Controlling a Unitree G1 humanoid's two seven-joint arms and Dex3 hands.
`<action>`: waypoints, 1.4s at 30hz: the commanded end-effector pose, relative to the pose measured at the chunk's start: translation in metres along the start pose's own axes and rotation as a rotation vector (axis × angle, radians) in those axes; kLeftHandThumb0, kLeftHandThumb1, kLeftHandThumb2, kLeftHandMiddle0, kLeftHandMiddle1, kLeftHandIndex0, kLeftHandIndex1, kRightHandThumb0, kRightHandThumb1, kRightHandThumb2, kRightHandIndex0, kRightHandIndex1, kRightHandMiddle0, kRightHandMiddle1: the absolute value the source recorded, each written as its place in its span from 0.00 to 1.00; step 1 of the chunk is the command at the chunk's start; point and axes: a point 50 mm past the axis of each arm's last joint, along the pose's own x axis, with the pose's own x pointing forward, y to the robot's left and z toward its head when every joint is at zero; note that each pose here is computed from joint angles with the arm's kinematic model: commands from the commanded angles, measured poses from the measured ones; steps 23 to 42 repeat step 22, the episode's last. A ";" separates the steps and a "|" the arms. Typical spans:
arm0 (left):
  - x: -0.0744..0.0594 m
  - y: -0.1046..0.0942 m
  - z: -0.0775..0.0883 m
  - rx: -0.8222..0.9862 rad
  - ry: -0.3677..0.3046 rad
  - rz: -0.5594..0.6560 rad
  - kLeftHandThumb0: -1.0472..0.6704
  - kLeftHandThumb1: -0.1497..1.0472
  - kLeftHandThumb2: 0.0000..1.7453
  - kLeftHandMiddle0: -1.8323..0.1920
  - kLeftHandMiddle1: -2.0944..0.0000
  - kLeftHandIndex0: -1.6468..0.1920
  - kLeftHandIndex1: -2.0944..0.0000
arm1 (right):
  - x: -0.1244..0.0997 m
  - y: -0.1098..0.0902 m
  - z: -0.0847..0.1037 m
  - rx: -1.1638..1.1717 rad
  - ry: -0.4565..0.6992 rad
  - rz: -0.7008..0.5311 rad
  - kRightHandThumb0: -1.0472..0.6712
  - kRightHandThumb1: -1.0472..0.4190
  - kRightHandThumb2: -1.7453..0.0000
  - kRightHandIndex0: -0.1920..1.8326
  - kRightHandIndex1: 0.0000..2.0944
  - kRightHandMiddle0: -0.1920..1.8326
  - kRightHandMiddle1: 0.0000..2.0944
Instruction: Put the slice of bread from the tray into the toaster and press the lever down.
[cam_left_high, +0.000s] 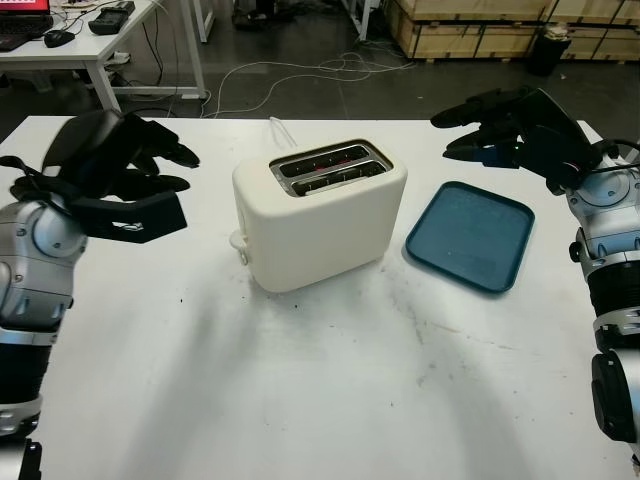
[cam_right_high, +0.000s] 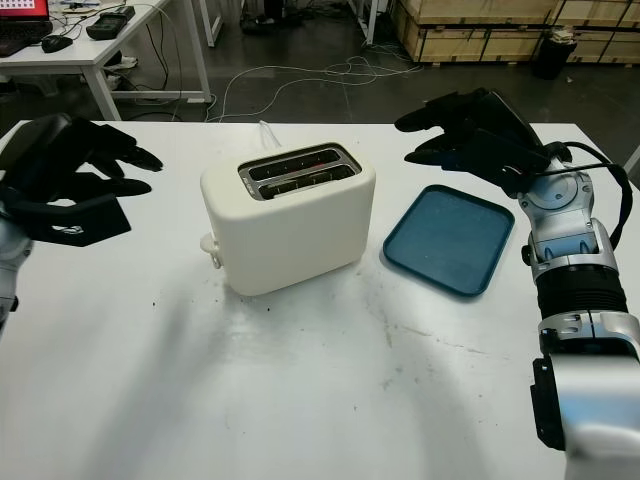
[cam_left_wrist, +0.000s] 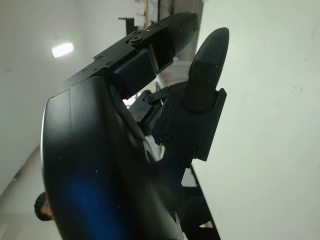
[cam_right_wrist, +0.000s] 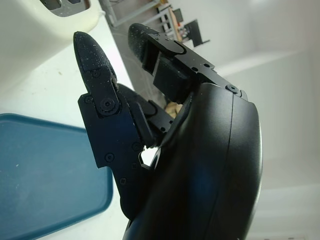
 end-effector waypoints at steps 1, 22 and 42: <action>0.002 0.002 0.006 0.013 -0.003 0.015 0.33 0.82 0.01 0.46 0.64 0.29 0.98 | 0.003 0.000 0.006 -0.001 -0.020 -0.010 0.26 0.17 0.99 0.61 0.00 0.55 0.00; -0.006 -0.006 0.002 -0.014 0.016 -0.021 0.34 0.84 0.00 0.51 0.55 0.29 0.98 | 0.005 0.001 0.009 -0.028 -0.007 -0.010 0.27 0.17 1.00 0.62 0.01 0.56 0.00; -0.006 -0.006 0.002 -0.014 0.016 -0.021 0.34 0.84 0.00 0.51 0.55 0.29 0.98 | 0.005 0.001 0.009 -0.028 -0.007 -0.010 0.27 0.17 1.00 0.62 0.01 0.56 0.00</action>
